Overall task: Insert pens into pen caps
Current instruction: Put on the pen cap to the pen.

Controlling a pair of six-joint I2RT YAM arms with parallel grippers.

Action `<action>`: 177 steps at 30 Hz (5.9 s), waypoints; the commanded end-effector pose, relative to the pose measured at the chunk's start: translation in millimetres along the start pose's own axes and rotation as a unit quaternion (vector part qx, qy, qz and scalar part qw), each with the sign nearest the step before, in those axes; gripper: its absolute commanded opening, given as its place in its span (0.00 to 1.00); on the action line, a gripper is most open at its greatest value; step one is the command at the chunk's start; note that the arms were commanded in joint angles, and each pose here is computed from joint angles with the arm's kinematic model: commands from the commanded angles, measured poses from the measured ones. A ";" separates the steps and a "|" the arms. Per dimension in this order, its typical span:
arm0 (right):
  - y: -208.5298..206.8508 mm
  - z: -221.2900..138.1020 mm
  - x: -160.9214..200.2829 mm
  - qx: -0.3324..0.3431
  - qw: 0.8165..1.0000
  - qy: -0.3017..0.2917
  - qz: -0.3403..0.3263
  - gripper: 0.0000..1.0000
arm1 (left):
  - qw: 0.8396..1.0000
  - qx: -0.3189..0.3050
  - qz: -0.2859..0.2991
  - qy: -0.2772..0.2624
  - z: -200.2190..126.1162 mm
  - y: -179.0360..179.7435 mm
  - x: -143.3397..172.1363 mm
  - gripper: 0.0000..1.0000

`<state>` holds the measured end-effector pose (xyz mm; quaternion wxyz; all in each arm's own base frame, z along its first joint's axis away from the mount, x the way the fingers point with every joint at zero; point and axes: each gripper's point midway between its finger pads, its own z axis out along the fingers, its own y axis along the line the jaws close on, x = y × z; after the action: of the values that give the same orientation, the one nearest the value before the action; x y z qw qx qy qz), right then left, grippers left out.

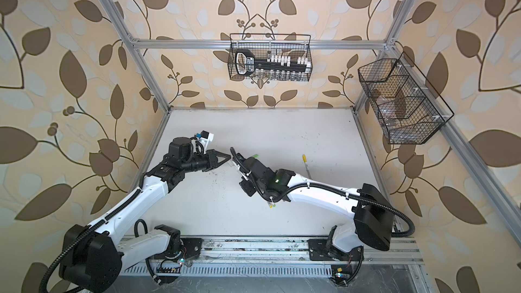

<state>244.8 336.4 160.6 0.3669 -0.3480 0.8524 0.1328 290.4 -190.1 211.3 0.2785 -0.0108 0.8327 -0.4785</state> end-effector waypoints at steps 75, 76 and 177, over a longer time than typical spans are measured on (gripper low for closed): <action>2.5 3.2 -55.8 0.009 0.999 -0.031 -0.026 0.13 | 1.000 0.008 0.004 0.025 8.3 1.3 7.3 0.00; 2.9 3.1 -57.9 0.008 0.999 -0.033 -0.027 0.13 | 1.000 0.008 0.004 0.026 8.7 1.2 7.8 0.00; -47.5 -18.0 -29.6 0.013 0.999 -0.022 0.028 0.12 | 0.996 0.052 0.026 0.068 5.8 -32.6 27.8 0.99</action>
<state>279.1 323.8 206.3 0.3910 -0.3394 0.8433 0.1440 268.5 -226.6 215.5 0.2245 0.0545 0.8272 -0.5123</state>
